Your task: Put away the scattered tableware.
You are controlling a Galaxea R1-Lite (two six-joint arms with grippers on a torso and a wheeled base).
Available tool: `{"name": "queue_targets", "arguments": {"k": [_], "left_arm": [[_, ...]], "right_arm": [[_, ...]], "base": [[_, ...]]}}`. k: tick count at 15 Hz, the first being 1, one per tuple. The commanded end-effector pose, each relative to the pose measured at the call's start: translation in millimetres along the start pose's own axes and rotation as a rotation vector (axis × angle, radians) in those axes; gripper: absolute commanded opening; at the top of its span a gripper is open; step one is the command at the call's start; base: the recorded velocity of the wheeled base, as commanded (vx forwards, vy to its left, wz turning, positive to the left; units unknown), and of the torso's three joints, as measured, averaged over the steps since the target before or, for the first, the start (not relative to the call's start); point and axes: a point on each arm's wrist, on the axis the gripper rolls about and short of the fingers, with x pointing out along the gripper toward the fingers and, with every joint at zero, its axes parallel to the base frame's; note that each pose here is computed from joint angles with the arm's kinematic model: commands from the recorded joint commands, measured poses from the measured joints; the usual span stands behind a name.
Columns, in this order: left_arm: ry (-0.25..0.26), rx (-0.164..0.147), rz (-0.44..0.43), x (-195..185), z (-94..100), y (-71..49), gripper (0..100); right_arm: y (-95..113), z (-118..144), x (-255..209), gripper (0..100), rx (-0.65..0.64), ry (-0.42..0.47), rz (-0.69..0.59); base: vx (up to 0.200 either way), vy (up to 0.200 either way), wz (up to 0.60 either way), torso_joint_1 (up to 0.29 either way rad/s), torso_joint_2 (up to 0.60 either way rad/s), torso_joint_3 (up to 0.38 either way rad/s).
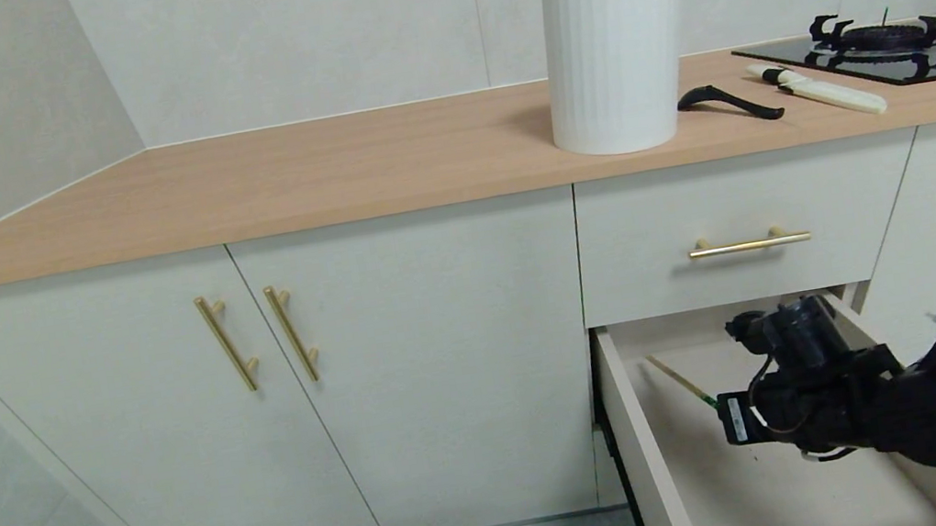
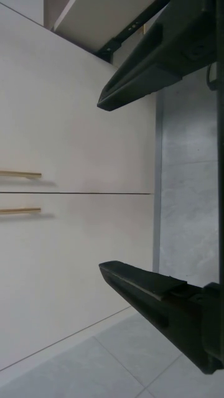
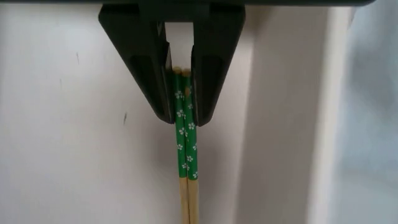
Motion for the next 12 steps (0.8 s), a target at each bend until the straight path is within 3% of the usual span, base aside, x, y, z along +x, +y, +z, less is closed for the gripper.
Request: {"name": "queue_targets", "arguments": {"k": [1, 6, 12], "left_arm": [[0.000, -0.001, 0.001, 0, 0.1, 0.0, 100], [0.000, -0.001, 0.001, 0, 0.1, 0.0, 100], [0.000, 0.001, 0.001, 0, 0.1, 0.0, 100]], "right_arm": [[-4, -24, 26, 0, -0.014, 0.100, -0.035], [0, -48, 45, 0, -0.057, 0.175, -0.079], [0, -53, 52, 0, -0.063, 0.174, -0.091]], "base": [[0.000, 0.000, 0.00, 0.000, 0.00, 0.000], [0.000, 0.000, 0.00, 0.000, 0.00, 0.000], [0.000, 0.000, 0.00, 0.000, 0.00, 0.000]]}}
